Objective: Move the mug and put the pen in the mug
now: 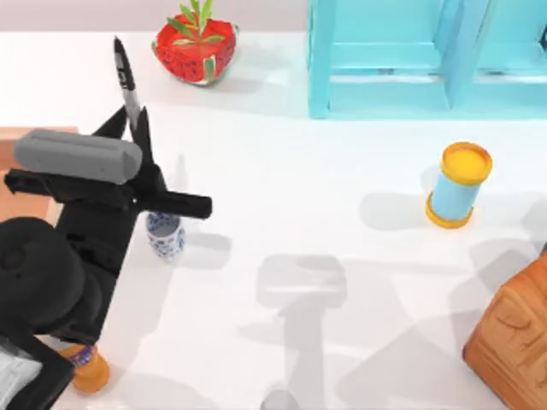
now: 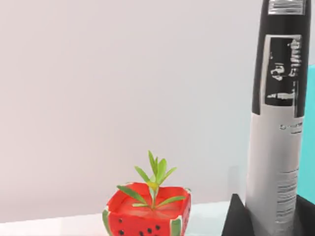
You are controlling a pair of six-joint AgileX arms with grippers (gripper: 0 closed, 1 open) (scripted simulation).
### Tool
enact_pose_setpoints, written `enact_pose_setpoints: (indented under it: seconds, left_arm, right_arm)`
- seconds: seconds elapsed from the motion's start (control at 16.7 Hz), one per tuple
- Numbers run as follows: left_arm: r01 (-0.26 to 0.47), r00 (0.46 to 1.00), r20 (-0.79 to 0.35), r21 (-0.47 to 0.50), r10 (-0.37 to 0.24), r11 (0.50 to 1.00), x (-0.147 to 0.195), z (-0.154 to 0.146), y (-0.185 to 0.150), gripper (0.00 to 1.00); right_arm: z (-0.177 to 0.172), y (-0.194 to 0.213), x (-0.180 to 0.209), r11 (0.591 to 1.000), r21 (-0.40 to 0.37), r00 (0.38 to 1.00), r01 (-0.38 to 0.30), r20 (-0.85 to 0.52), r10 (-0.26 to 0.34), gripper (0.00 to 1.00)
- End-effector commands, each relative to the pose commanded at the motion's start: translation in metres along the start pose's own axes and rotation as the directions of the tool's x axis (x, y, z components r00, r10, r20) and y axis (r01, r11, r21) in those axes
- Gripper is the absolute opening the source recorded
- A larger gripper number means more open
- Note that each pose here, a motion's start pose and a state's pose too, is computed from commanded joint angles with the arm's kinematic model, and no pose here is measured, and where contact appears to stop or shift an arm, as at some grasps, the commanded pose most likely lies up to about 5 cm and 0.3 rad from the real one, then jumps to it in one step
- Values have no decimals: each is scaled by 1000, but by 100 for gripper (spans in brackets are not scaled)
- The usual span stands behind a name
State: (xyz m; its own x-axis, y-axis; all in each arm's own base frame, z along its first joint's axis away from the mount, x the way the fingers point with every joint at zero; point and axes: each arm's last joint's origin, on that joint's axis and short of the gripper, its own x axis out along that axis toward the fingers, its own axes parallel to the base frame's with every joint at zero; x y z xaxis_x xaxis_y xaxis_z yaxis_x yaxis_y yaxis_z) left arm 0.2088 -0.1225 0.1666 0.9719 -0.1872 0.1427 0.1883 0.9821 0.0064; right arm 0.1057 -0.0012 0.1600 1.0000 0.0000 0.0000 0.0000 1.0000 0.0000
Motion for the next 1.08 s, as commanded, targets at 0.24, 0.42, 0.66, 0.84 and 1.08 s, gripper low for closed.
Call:
enact_pose_setpoints:
  seconds: [0.24, 0.42, 0.66, 0.84, 1.08]
  left_arm:
    - [0, 1000, 0, 0, 0, 1000, 0, 0, 0, 15]
    - [0, 1000, 0, 0, 0, 1000, 0, 0, 0, 38]
    - [0, 1000, 0, 0, 0, 1000, 0, 0, 0, 68]
    - [0, 1000, 0, 0, 0, 1000, 0, 0, 0, 90]
    - [0, 1000, 0, 0, 0, 1000, 0, 0, 0, 100]
  right_arm:
    - [0, 0, 0, 1000, 0, 1000, 0, 0, 0, 100]
    - [0, 0, 0, 1000, 0, 1000, 0, 0, 0, 100]
    - [0, 0, 0, 1000, 0, 1000, 0, 0, 0, 100]
    - [0, 0, 0, 1000, 0, 1000, 0, 0, 0, 100]
    - [0, 0, 0, 1000, 0, 1000, 0, 0, 0, 100]
